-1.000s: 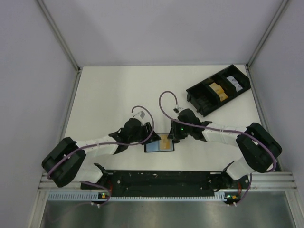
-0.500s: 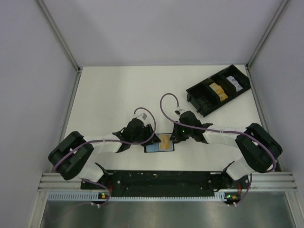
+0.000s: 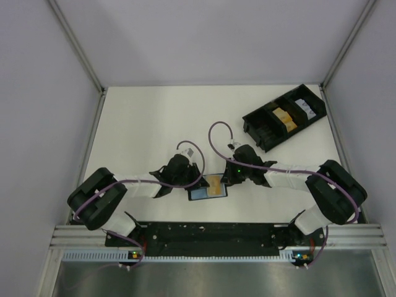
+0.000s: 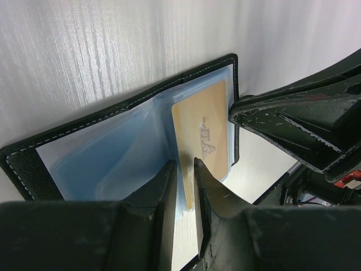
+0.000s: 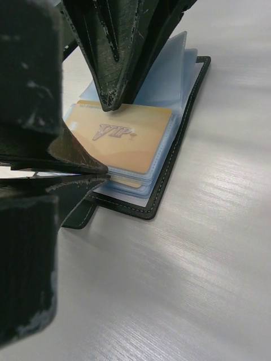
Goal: Take the credit cards out of the card holder
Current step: Remove the credit card from the card holder.
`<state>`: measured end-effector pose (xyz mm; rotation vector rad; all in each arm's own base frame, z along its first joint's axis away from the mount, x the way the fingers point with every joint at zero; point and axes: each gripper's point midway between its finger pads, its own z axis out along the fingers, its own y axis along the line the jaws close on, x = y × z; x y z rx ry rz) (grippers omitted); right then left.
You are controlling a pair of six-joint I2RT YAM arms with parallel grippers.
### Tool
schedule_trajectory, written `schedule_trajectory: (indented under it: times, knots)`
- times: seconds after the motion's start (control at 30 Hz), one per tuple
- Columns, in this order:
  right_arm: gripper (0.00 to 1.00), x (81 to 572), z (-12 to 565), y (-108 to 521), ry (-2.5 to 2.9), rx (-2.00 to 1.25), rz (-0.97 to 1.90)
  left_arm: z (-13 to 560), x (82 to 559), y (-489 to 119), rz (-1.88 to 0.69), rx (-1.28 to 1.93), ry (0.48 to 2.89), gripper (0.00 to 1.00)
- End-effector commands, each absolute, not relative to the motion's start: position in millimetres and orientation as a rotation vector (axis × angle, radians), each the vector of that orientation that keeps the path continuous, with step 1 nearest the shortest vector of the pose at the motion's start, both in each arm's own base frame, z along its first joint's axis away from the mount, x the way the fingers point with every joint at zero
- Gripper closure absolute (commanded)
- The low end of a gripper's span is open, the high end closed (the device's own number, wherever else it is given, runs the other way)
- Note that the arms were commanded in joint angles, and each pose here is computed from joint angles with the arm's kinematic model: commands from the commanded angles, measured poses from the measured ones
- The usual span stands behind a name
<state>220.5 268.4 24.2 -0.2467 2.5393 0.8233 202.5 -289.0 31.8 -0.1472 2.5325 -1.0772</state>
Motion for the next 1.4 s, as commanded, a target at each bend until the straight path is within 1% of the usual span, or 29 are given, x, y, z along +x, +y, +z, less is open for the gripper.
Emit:
schedule_trajectory:
  times: [0.0, 0.17, 0.4, 0.57, 0.8, 1.17, 1.37]
  knots:
    - [1.0, 209, 1, 253, 2.627, -0.241, 0.751, 47, 208, -303, -1.151, -0.128, 2.478, 0.81]
    - [1.0, 209, 1, 253, 2.628, -0.24, 0.748, 46, 207, -302, -1.16, -0.142, 2.472, 1.0]
    - [1.0, 210, 3, 251, 2.628, -0.233, 0.728, 45, 205, -290, -1.118, -0.178, 2.46, 1.0]
    - [1.0, 213, 18, 255, 2.603, -0.238, 0.753, 39, 200, -277, -1.059, -0.196, 2.472, 1.0]
    - [1.0, 218, 50, 278, 2.508, -0.283, 0.912, 36, 200, -278, -1.058, -0.19, 2.482, 1.0]
    - [1.0, 221, 74, 299, 2.427, -0.304, 1.06, 37, 200, -277, -1.047, -0.182, 2.479, 1.0]
    - [1.0, 226, 61, 303, 2.455, -0.281, 1.055, 37, 200, -277, -1.047, -0.182, 2.479, 1.0]
